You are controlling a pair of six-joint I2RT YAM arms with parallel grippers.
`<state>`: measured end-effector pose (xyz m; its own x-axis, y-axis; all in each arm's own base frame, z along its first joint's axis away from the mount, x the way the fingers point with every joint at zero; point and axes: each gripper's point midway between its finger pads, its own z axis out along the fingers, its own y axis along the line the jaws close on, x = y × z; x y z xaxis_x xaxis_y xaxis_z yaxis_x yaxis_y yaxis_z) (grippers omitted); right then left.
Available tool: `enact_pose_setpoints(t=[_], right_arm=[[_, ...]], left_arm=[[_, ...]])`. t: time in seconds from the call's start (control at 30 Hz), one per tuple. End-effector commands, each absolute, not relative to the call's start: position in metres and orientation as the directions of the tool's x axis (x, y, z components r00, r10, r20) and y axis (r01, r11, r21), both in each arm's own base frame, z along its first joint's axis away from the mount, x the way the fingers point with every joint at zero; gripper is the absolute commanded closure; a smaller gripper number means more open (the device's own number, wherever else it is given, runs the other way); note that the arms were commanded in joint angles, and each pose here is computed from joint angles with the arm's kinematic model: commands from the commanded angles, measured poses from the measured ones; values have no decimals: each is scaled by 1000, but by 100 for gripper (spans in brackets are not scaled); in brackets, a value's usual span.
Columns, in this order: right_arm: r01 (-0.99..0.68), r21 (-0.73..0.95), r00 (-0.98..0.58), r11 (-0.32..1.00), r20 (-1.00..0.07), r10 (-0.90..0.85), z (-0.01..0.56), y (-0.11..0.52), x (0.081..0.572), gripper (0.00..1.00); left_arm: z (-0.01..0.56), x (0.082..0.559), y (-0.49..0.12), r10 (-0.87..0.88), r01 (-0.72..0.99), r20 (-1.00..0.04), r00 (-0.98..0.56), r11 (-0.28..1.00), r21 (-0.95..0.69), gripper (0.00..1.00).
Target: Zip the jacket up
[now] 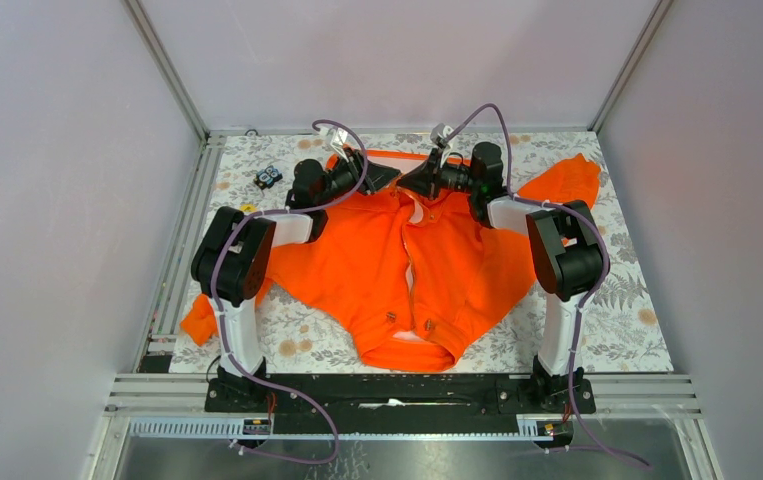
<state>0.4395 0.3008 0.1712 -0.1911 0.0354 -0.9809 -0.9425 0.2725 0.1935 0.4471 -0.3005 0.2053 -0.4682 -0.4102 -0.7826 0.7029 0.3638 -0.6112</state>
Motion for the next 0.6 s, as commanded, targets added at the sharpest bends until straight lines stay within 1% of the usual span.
enact_pose_setpoints(t=[0.0, 0.13, 0.23, 0.3, 0.37, 0.5, 0.57], right_arm=[[-952, 130, -117, 278, -991, 64, 190, 300, 441, 100], [-952, 126, -111, 279, -991, 67, 192, 300, 441, 100], [-951, 125, -110, 283, -992, 68, 192, 300, 442, 100], [-951, 124, -109, 283, -992, 69, 192, 300, 441, 100], [-951, 124, -109, 283, -992, 69, 192, 300, 442, 100], [-951, 126, -110, 283, -991, 70, 192, 300, 442, 100], [-949, 124, -107, 292, -992, 72, 192, 299, 443, 100]], left_arm=[[220, 450, -306, -406, 746, -811, -422, 353, -565, 54], [217, 453, -304, -398, 734, -814, -424, 375, -566, 54], [215, 454, -303, -393, 731, -819, -418, 390, -560, 46], [213, 455, -304, -390, 731, -820, -419, 390, -559, 45], [212, 455, -305, -384, 734, -819, -426, 382, -561, 50], [215, 451, -308, -392, 746, -814, -427, 355, -563, 65], [216, 450, -310, -392, 750, -811, -435, 340, -567, 67]])
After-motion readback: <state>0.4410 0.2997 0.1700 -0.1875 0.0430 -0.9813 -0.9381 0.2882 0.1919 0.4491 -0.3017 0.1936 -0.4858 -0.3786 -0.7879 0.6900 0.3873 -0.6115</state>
